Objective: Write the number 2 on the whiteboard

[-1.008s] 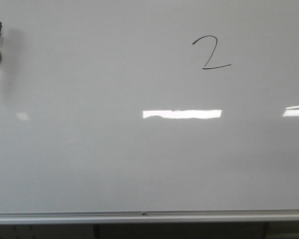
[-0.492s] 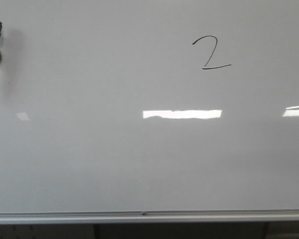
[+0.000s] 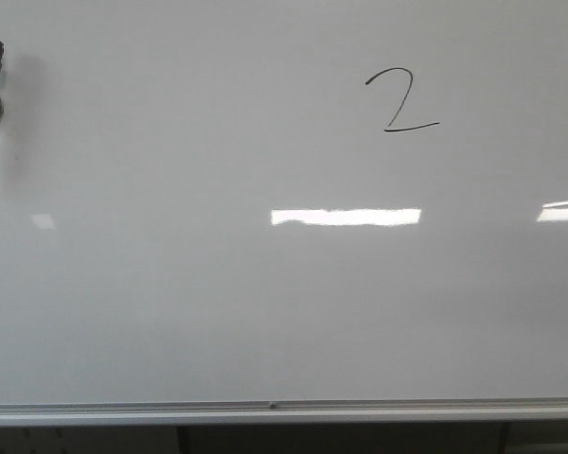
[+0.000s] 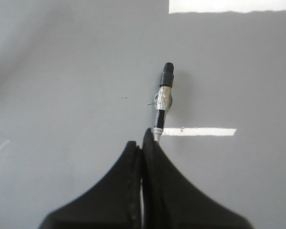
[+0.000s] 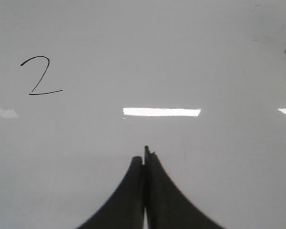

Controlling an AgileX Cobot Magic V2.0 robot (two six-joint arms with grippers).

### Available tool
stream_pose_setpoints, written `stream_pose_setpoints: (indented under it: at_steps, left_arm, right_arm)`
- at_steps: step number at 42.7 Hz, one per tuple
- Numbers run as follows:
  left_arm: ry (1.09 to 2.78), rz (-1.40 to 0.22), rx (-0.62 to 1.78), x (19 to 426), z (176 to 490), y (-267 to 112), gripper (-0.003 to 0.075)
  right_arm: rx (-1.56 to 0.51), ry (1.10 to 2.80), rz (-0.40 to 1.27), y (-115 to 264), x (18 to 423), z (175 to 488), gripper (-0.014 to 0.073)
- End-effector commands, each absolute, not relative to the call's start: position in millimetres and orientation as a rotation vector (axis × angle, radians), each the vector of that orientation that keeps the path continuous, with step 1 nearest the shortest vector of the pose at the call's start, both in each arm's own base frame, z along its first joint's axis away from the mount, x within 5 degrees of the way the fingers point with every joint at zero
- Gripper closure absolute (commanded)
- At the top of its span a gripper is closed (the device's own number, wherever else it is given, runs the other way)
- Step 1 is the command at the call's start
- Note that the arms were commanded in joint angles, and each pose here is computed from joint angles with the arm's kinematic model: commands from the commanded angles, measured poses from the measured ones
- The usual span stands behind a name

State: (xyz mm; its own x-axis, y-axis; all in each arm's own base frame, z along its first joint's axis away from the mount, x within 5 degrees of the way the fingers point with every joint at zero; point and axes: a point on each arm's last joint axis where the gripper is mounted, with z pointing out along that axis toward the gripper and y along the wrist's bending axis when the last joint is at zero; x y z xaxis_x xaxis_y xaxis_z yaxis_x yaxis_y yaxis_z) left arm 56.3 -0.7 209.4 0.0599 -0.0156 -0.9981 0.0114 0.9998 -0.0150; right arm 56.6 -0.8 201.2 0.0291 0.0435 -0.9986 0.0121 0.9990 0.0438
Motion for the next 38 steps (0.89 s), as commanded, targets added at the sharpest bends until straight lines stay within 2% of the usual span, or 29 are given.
stream_pose_setpoints:
  at_steps: [1,38]
  left_arm:
    - [1.434,-0.03,-0.012,54.9,207.0,-0.4,0.0741]
    - [1.434,-0.03,-0.012,54.9,207.0,-0.4,0.0741]
  right_arm:
    - [0.019,1.41,0.005,-0.5,54.0,213.2,0.0664]
    - [0.019,1.414,0.005,-0.5,54.0,212.9,0.0664]
